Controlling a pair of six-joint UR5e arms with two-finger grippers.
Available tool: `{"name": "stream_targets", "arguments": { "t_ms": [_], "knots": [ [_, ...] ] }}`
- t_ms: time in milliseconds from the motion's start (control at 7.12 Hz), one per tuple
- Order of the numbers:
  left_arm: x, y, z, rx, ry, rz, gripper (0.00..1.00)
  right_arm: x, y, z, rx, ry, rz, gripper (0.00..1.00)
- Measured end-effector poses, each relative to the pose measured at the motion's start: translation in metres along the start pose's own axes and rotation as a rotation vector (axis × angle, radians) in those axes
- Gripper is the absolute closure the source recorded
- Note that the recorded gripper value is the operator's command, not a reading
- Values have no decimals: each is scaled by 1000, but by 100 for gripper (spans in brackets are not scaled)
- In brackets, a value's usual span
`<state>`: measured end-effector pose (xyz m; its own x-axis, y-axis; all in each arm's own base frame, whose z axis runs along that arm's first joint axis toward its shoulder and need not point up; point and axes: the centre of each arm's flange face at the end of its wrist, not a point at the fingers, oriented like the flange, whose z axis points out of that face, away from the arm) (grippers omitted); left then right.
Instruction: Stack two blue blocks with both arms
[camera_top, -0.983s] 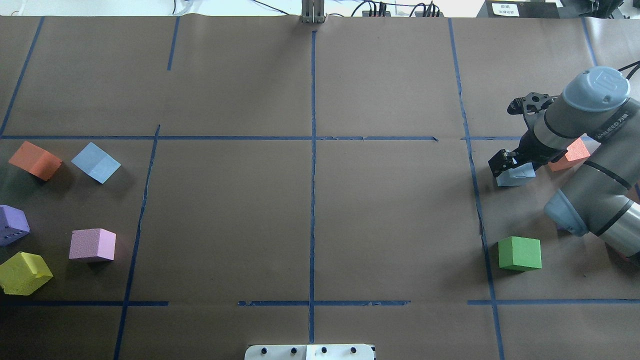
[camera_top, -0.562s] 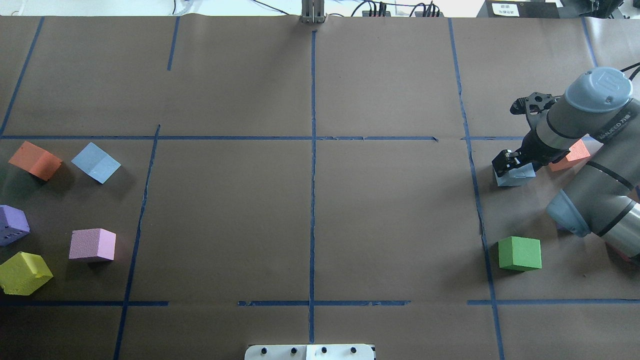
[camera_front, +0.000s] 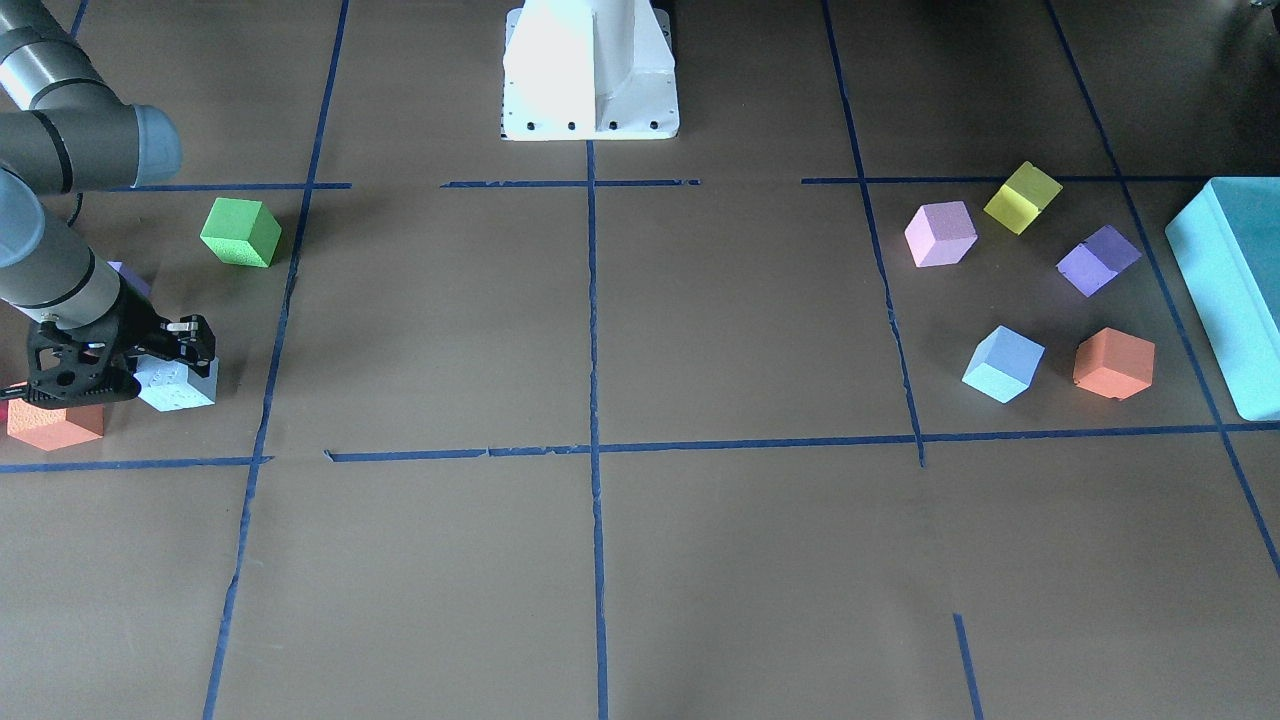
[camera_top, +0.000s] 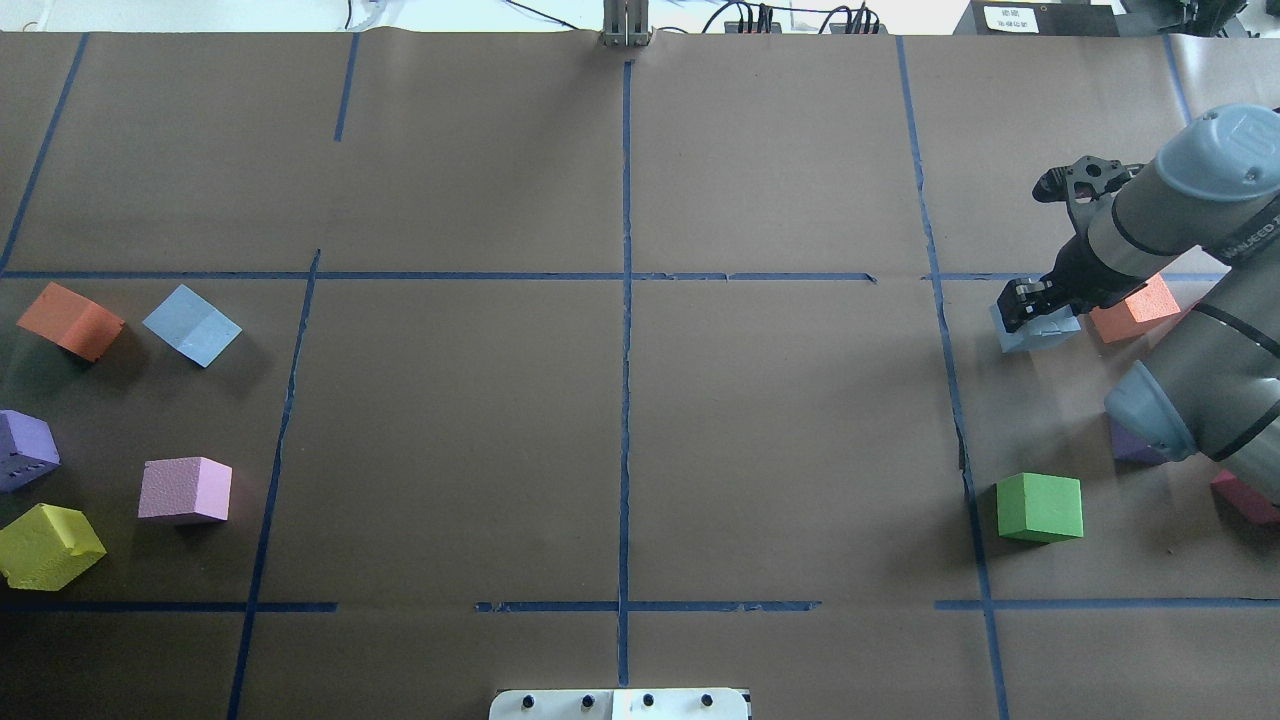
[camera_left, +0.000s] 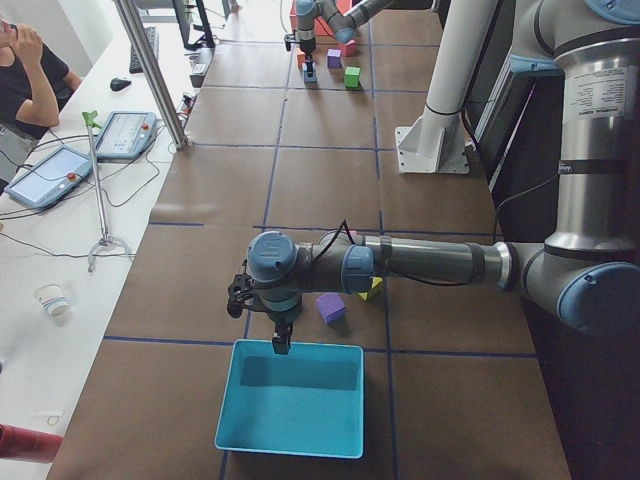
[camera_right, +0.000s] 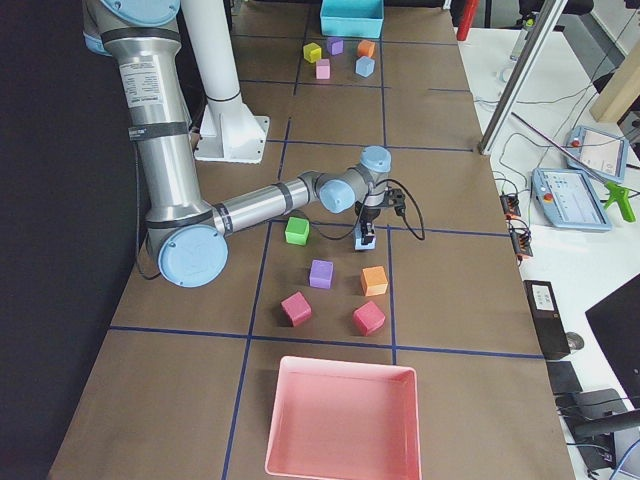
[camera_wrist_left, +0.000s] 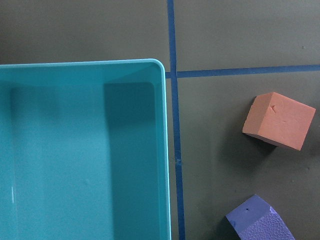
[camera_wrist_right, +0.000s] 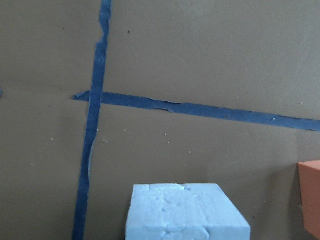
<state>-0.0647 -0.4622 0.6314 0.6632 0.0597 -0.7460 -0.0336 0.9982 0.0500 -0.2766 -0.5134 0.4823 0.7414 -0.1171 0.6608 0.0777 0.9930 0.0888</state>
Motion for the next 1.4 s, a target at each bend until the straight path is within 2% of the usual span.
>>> {"name": "stream_targets", "arguments": {
  "t_ms": [281, 562, 843, 1124, 1404],
  "knots": [
    [1, -1, -1, 1, 1, -1, 0, -59, -23, -53, 5, -5, 5, 97],
    [1, -1, -1, 2, 2, -2, 0, -167, -30, -72, 13, -12, 8, 97],
    [1, -1, -1, 1, 2, -3, 0, -304, -19, -60, 32, -20, 78, 96],
    [-1, 0, 1, -1, 2, -4, 0, -423, -15, -36, 33, 8, 105, 95],
    [-1, 1, 1, -2, 2, -4, 0, -467, -8, -19, 37, 39, 90, 93]
  ]
}}
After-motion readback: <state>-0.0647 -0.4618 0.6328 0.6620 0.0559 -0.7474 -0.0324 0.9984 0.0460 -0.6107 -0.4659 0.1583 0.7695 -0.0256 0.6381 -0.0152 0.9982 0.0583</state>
